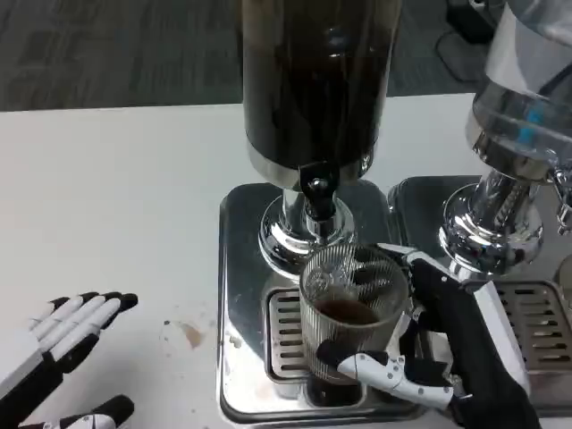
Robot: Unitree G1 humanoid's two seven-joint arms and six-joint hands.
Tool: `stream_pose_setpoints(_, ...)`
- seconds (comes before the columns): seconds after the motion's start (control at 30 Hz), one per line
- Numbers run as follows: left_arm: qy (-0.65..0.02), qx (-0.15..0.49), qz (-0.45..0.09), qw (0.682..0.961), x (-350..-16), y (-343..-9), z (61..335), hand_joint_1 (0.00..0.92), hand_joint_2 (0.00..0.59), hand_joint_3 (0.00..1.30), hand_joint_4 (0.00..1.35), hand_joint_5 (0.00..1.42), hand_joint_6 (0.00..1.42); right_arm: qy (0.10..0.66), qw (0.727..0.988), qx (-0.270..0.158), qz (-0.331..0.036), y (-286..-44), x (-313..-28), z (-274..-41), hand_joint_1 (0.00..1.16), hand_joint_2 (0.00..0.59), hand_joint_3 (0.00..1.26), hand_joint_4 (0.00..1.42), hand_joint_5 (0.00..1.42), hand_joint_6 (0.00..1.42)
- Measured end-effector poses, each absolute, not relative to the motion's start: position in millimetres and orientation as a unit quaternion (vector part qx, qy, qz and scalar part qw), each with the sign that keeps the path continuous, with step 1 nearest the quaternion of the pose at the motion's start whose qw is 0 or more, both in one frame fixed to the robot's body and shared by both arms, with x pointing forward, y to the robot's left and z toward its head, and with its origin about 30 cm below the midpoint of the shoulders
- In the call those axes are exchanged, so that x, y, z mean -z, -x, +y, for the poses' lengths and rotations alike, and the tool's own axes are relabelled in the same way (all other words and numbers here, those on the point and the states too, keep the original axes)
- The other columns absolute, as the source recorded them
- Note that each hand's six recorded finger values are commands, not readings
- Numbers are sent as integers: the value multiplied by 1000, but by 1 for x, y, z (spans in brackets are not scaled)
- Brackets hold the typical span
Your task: Grasp the cup under the faucet to collect the drink, then remove the cup.
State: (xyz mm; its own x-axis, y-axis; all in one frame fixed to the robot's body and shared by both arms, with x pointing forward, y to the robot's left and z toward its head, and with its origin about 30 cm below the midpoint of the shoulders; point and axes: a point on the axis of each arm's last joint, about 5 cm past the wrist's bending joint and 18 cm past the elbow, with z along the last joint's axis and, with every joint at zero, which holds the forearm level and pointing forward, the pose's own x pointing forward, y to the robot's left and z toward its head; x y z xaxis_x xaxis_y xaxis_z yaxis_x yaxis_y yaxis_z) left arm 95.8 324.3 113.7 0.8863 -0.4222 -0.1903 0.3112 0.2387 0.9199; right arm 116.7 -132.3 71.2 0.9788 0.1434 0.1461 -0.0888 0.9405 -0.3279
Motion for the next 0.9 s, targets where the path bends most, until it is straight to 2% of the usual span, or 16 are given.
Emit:
stream_pose_setpoints(0.13, -576, 236, -49, 782, -115, -97, 326, 0, 269, 0, 0, 0, 0, 158, 982, -58, -87, -111, -76, -136, 950, 137, 532, 628, 889, 1229)
stream_pose_setpoints(0.37, -582, 251, -59, 771, -115, -97, 327, 0, 271, 0, 0, 0, 0, 156, 979, -64, -115, -105, -98, -139, 945, 136, 532, 628, 889, 1229)
stream_pose_setpoints(0.5, -586, 254, -62, 767, -116, -98, 327, 0, 273, 0, 0, 0, 0, 161, 978, -72, -108, -101, -99, -142, 943, 136, 532, 628, 889, 1229)
stream_pose_setpoints(0.73, -582, 263, -112, 762, -121, -103, 310, 0, 278, 0, 0, 0, 0, 161, 978, -78, -108, -99, -103, -151, 942, 136, 532, 628, 889, 1229)
stream_pose_setpoints(0.9, -583, 256, -115, 762, -121, -104, 302, 0, 289, 0, 0, 0, 0, 162, 978, -80, -107, -97, -106, -157, 942, 136, 532, 628, 889, 1229)
